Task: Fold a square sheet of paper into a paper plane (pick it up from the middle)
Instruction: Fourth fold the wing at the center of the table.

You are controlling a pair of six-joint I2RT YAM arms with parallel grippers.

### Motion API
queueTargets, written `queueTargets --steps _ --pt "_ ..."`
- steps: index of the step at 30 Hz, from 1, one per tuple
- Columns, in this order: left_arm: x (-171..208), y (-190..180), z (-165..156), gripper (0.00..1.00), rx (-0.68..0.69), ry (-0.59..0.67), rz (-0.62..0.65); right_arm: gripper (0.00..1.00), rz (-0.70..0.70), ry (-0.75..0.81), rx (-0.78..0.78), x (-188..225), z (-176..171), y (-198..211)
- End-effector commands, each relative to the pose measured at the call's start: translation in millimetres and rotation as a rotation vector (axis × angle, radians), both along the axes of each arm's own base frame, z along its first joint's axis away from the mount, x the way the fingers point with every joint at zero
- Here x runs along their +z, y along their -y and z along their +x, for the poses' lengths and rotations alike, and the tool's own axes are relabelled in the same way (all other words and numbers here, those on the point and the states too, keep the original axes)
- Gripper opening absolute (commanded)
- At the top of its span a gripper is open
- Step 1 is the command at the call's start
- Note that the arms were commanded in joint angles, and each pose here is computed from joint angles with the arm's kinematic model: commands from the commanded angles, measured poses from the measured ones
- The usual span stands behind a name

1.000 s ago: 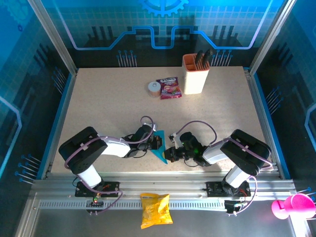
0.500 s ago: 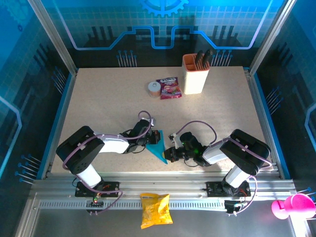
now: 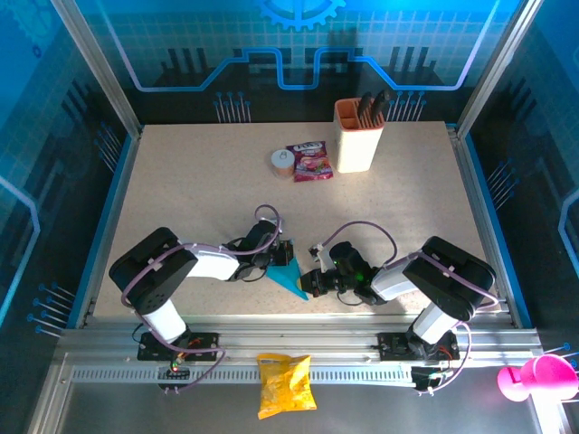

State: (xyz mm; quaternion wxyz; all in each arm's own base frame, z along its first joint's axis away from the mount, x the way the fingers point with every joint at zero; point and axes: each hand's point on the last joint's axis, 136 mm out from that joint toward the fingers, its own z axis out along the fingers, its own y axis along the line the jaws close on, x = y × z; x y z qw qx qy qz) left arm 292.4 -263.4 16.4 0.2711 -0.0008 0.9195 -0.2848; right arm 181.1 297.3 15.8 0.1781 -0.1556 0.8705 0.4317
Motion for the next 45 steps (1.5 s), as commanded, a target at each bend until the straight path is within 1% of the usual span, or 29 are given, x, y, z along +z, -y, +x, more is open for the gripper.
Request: queueTargets --steps 1,6,8,12,15,18,21,25,30,34,40,45 --pt "-17 -15 -2 0.00 0.018 -0.007 0.073 0.06 -0.206 -0.157 0.016 -51 -35 34" --pt "-23 -21 -7 0.00 0.029 -0.017 0.081 0.25 -0.202 -0.138 0.014 -39 -34 36" --pt "-24 -22 -9 0.00 0.031 -0.020 0.081 0.29 -0.202 -0.119 0.008 -30 -32 37" --pt "-26 -23 -10 0.00 0.031 -0.022 0.082 0.30 -0.232 -0.062 -0.028 -7 -26 47" --pt "-27 -24 -11 0.00 0.032 -0.025 0.083 0.30 -0.235 -0.013 -0.047 12 -21 52" --pt "-28 -24 -12 0.00 0.030 -0.027 0.084 0.27 -0.206 0.017 -0.030 33 -18 46" --pt "-29 -23 -12 0.00 0.029 -0.030 0.082 0.22 -0.181 0.035 0.001 46 -15 32" --pt "-30 -22 -11 0.00 0.030 -0.033 0.080 0.15 -0.167 0.045 0.050 52 -12 6" --pt "-33 -23 -12 0.00 0.030 -0.042 0.086 0.12 -0.159 0.049 0.099 51 -7 -26" --pt "-33 -23 -13 0.00 0.026 -0.044 0.089 0.11 -0.163 0.038 0.105 40 -1 -40" --pt "-33 -24 -14 0.00 0.022 -0.046 0.097 0.09 -0.174 0.017 0.079 24 13 -44" --pt "-36 -26 -15 0.00 0.025 -0.053 0.104 0.07 -0.189 -0.013 0.065 8 13 -35"
